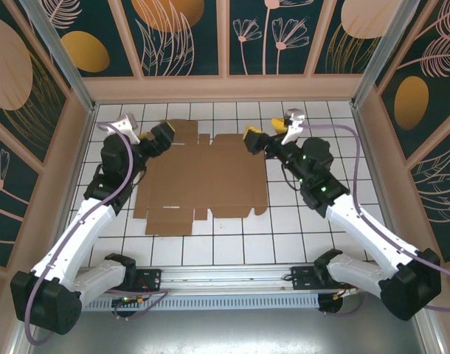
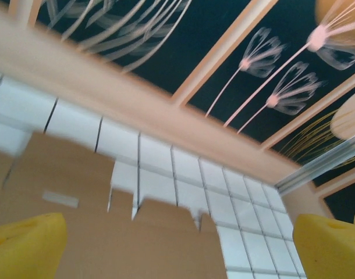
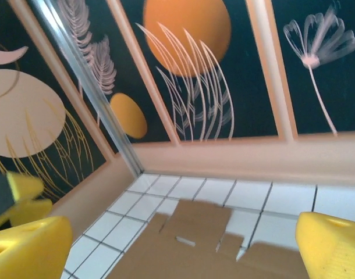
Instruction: Fold the paper box
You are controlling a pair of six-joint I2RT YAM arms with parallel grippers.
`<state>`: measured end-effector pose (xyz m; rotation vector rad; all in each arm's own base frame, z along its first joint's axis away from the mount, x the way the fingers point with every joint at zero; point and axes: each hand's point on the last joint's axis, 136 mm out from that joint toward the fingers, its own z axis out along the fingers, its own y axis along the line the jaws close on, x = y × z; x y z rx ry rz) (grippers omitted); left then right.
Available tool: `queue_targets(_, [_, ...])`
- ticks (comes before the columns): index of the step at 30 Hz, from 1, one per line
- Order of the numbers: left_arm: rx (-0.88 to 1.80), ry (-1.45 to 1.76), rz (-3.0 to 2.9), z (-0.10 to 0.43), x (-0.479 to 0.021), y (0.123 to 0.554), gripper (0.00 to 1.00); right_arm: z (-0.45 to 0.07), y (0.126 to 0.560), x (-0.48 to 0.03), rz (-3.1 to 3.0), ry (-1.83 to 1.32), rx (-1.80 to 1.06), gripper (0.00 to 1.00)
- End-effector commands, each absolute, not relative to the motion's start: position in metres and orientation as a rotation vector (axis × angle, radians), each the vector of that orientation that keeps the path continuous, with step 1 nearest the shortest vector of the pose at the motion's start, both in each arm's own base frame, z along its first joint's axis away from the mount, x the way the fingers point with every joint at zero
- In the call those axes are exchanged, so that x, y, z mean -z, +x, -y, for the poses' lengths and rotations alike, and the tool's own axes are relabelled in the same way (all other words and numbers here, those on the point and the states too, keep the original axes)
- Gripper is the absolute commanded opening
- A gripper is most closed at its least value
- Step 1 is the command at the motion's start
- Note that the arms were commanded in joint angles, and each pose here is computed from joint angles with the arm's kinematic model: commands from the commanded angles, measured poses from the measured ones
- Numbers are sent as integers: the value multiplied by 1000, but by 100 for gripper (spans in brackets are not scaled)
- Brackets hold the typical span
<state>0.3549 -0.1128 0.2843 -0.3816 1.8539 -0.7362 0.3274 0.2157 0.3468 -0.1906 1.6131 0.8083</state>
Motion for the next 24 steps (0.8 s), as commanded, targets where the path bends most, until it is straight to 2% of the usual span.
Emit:
queue_targets(1, [880,-551,-2043,123,-209,337,99,-226,339,-257,-2019,-82,-918,99])
queue_targets(4, [990,-470,-2066,142,-192,336,98,-226,348,-223,-2080,-77,-787,99])
queue_targets(5, [1010,-454,-2059,145,-190,336,92,-226,351,-212,-2103,-55,-774,99])
queue_targets(7, [981,-480,-2094,143,-175,340,56,-232,353,-187,-2191,-88,-758,98])
queue_targets(8, [976,-479,-2110,144,-171,341,46,-234,354,-176,-2226,-107,-731,96])
queue_targets(10, [978,-482,-2150,148,-157,343,13,-240,357,-159,-2281,-150,-691,89])
queue_targets(11, [972,-491,-2170,148,-149,344,0,-247,356,-151,-2304,-182,-672,84])
queue_targets(12, [950,-511,-2199,147,-137,343,0,-252,358,-143,-2326,-210,-628,77])
queue_targets(15, [886,-579,-2262,140,-110,343,0,-257,370,-112,-2406,-242,-535,31])
queue_targets(17, [855,-628,-2288,137,-100,343,0,-259,377,-95,-2448,-243,-524,15])
queue_targets(20, [744,-721,-2347,126,-86,348,0,-261,391,-77,-2476,-264,-462,0])
queue_targets(24, [649,-781,-2384,119,-78,356,0,-269,402,-61,-2521,-295,-473,0])
